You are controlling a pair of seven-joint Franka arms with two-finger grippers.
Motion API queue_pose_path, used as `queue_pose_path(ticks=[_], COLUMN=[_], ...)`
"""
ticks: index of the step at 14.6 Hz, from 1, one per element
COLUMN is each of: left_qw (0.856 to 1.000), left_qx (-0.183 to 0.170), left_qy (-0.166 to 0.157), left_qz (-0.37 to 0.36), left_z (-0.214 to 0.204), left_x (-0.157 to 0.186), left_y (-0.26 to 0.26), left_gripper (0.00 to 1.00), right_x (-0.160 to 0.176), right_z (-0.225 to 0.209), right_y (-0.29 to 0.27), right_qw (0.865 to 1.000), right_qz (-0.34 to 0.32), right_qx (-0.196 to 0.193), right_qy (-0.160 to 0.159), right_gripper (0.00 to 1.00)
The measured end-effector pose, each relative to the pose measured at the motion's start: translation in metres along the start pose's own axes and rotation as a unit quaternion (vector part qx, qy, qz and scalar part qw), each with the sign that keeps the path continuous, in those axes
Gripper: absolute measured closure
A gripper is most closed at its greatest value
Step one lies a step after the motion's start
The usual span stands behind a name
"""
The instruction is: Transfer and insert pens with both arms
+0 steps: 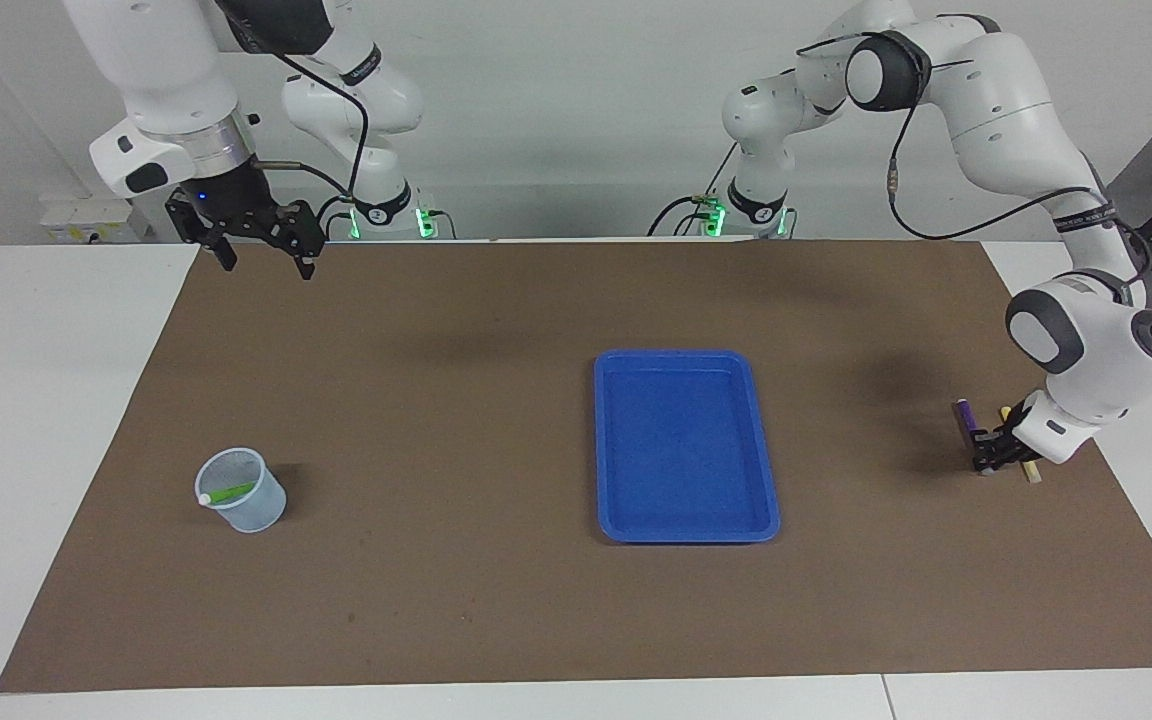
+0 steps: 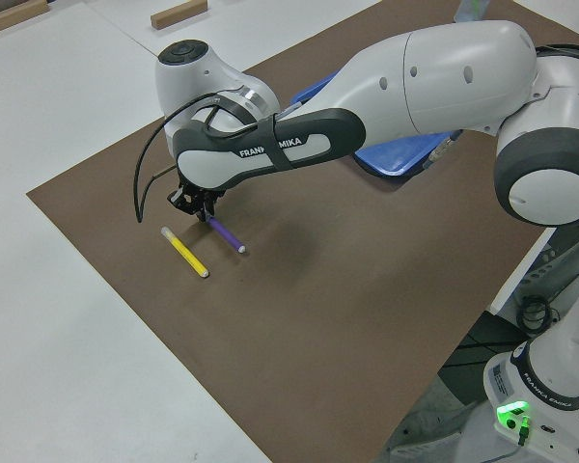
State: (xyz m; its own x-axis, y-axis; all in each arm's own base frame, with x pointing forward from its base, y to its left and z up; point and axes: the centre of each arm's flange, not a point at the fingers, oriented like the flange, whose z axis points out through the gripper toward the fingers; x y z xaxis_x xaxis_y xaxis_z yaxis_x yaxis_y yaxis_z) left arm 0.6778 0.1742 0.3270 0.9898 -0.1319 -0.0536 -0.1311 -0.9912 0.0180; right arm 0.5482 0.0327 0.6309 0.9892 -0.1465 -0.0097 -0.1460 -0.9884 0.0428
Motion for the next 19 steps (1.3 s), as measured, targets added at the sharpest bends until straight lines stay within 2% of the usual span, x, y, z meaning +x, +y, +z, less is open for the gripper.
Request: queue_pose_path(ticks=[8, 19], left_qw=[0.998, 0.989], left_qx=[-0.012, -0.014], left_qy=[0.007, 0.002], left_qz=[-0.060, -0.146], left_z=[-0.068, -0.175], left_x=[-0.007, -0.050], left_y=[0.013, 0.038], left_gripper=[0.83, 0.83], right_x=[-0.005, -0.005], right_z=[-0.007, -0.007], right_y=[0.001, 0.002], right_qw=[1.000, 1.000], right_qz=[0.000, 0.001], right_qx=[0.000, 0.000], right_qy=[0.006, 0.005], right_gripper=[0.00, 0.00])
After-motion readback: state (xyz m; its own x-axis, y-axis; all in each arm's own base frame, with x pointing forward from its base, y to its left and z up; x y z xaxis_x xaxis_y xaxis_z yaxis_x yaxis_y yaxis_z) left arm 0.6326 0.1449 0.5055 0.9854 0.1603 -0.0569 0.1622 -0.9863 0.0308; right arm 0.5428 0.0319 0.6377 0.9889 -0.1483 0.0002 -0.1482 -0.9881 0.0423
